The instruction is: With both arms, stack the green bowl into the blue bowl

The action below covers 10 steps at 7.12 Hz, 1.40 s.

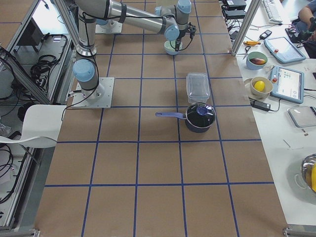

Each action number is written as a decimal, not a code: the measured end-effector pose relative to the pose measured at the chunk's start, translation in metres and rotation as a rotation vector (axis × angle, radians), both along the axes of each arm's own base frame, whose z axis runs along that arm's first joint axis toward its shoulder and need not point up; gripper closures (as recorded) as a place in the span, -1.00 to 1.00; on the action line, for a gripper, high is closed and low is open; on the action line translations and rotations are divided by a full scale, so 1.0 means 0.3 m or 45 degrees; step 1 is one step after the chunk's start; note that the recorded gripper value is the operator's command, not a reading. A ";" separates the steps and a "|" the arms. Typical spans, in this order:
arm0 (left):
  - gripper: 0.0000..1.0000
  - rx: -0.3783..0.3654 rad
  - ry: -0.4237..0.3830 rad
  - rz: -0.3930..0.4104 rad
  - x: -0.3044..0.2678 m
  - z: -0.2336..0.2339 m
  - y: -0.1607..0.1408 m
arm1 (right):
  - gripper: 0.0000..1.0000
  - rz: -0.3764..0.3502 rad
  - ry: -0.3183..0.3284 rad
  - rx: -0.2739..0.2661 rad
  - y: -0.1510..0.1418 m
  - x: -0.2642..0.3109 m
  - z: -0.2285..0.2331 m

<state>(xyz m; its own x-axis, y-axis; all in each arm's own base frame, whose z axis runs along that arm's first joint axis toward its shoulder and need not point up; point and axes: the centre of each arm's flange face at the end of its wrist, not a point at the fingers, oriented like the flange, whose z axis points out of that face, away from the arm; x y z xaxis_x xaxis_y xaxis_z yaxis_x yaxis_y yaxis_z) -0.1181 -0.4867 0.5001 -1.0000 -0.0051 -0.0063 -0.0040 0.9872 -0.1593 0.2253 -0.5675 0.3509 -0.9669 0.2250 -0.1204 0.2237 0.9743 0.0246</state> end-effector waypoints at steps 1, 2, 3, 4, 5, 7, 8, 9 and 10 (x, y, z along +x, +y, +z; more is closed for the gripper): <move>-1.00 0.001 0.000 0.000 0.000 -0.001 0.001 | -1.00 -0.046 0.044 0.011 -0.001 -0.112 0.167; -1.00 0.000 0.000 0.000 0.000 -0.001 0.001 | -1.00 -0.046 0.098 0.010 0.003 -0.203 0.323; -1.00 -0.002 0.001 0.000 0.000 0.002 0.000 | -1.00 -0.013 0.160 -0.003 0.020 -0.263 0.461; -1.00 -0.007 0.002 0.001 0.001 0.010 -0.001 | -1.00 0.020 0.192 -0.019 0.053 -0.288 0.569; -1.00 -0.011 0.007 0.005 0.006 0.016 -0.006 | -1.00 0.049 0.196 -0.023 0.087 -0.295 0.618; -1.00 -0.027 0.011 0.014 0.018 0.039 -0.025 | -1.00 0.096 0.192 -0.014 0.156 -0.295 0.609; -1.00 -0.029 0.008 0.014 0.018 0.047 -0.038 | -1.00 0.105 0.193 -0.028 0.185 -0.292 0.605; -1.00 -0.029 0.006 0.013 0.016 0.051 -0.043 | -1.00 0.108 0.194 -0.047 0.195 -0.288 0.606; -1.00 -0.028 0.007 0.013 0.015 0.051 -0.042 | -1.00 0.107 0.195 -0.064 0.195 -0.286 0.609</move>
